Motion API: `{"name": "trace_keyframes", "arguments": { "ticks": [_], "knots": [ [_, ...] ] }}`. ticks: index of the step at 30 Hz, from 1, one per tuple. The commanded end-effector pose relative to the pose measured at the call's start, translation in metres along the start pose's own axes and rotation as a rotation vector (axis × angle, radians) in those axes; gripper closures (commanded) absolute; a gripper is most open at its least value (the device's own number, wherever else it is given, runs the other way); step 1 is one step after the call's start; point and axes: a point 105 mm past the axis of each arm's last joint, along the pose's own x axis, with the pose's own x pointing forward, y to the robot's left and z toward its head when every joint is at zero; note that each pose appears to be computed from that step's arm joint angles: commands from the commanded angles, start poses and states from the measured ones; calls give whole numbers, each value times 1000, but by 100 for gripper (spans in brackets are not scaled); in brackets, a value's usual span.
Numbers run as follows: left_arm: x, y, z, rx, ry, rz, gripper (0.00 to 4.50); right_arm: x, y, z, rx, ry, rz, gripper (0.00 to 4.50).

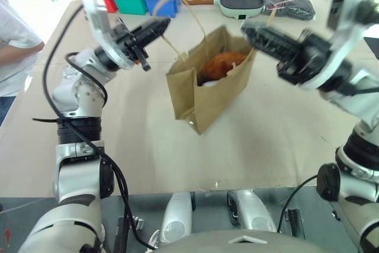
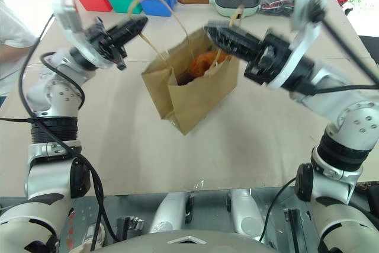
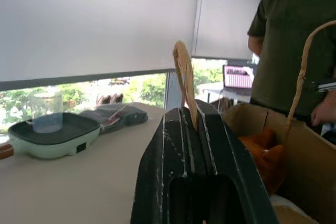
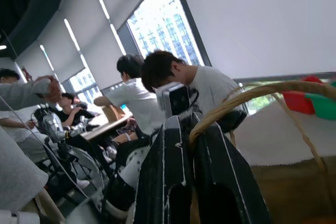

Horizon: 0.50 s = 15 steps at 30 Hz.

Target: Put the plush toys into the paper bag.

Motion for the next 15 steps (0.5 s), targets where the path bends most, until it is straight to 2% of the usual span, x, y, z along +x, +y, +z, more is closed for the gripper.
{"name": "trace_keyframes", "arguments": {
  "ticks": [1, 2, 3, 6, 7, 8, 10, 12, 15],
  "knots": [
    [1, -1, -34, -21, 104, -22, 450, -1, -8, -8, -104, 36, -85, 446],
    [-1, -1, -39, -13, 125, -29, 450, -3, -12, -12, -122, 56, -110, 446],
    [-4, 1, -40, 5, 135, -30, 450, -5, -13, -13, -138, 68, -114, 423],
    [-11, 0, -34, -34, 122, -61, 450, -11, -2, -15, -164, 100, -83, 328],
    [-14, -4, -29, -63, 110, -94, 381, -15, 3, -16, -168, 124, -72, 276],
    [-17, -5, -25, -65, 102, -97, 355, -20, 9, -18, -177, 160, -52, 233],
    [-22, -1, -20, -65, 88, -38, 270, -31, 19, -24, -205, 239, -35, 149],
    [-32, 1, -12, -66, 70, 26, 176, -47, 21, -25, -231, 299, -73, 142],
    [-53, -14, -10, -113, 93, 39, 27, -67, 27, -23, -238, 341, -114, 142]
  ]
}}
